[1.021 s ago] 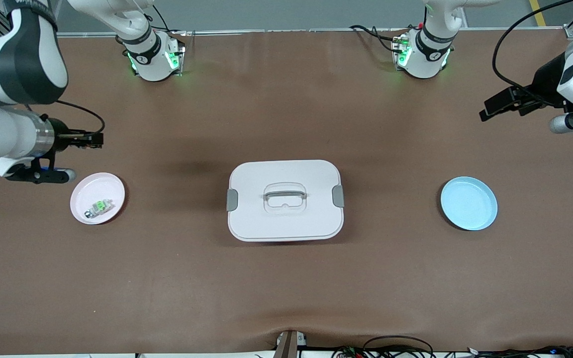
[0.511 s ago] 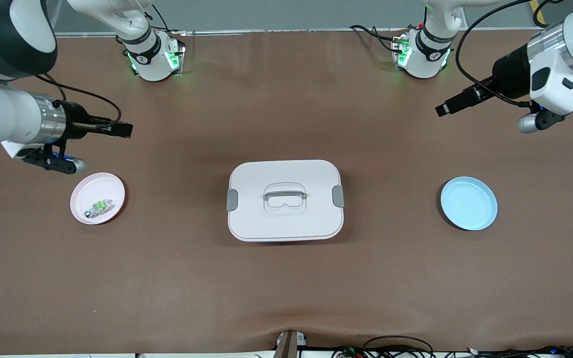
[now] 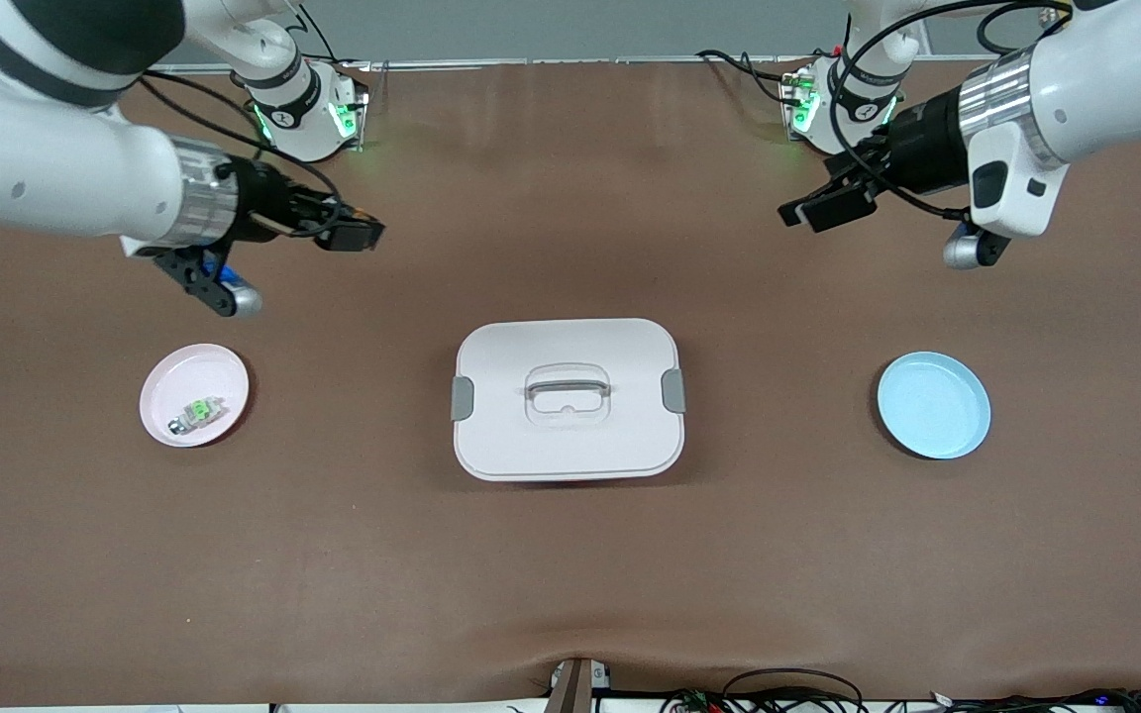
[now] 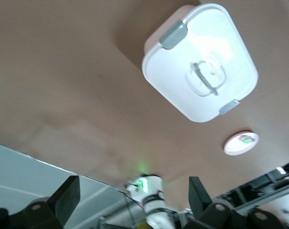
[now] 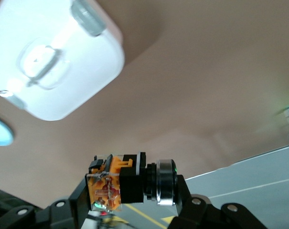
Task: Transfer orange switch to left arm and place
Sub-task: 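Carry the switch above the box while the left gripper reaches toward it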
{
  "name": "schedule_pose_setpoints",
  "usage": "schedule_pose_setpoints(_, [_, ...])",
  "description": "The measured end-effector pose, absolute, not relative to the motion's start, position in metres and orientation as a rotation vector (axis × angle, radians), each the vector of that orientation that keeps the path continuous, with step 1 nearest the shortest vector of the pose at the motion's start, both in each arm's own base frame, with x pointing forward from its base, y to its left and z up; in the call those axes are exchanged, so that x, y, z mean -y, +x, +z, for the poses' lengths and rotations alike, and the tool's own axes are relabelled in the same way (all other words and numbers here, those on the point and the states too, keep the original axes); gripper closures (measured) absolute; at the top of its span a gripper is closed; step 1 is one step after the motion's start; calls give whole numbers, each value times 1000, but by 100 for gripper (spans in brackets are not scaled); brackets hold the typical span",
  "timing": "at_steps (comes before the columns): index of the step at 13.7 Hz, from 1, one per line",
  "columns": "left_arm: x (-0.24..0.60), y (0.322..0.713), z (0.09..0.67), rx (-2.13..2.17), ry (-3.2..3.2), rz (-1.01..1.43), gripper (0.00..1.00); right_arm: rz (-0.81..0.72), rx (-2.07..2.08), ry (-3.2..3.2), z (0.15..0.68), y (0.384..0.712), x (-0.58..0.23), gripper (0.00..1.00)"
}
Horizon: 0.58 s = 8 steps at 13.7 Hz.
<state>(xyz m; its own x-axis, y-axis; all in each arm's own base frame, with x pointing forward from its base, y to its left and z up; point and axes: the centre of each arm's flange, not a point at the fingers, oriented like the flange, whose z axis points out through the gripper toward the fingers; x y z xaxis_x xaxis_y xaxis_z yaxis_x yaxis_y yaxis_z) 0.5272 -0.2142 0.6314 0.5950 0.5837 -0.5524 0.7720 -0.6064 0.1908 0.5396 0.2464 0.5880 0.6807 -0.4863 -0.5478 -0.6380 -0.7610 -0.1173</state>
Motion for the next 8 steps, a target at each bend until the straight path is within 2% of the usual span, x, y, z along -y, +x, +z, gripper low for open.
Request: schedule_pose_setpoints(8, [226, 535, 632, -1038, 2381, -595, 0, 646, -1299, -2272, 612, 523, -354, 28])
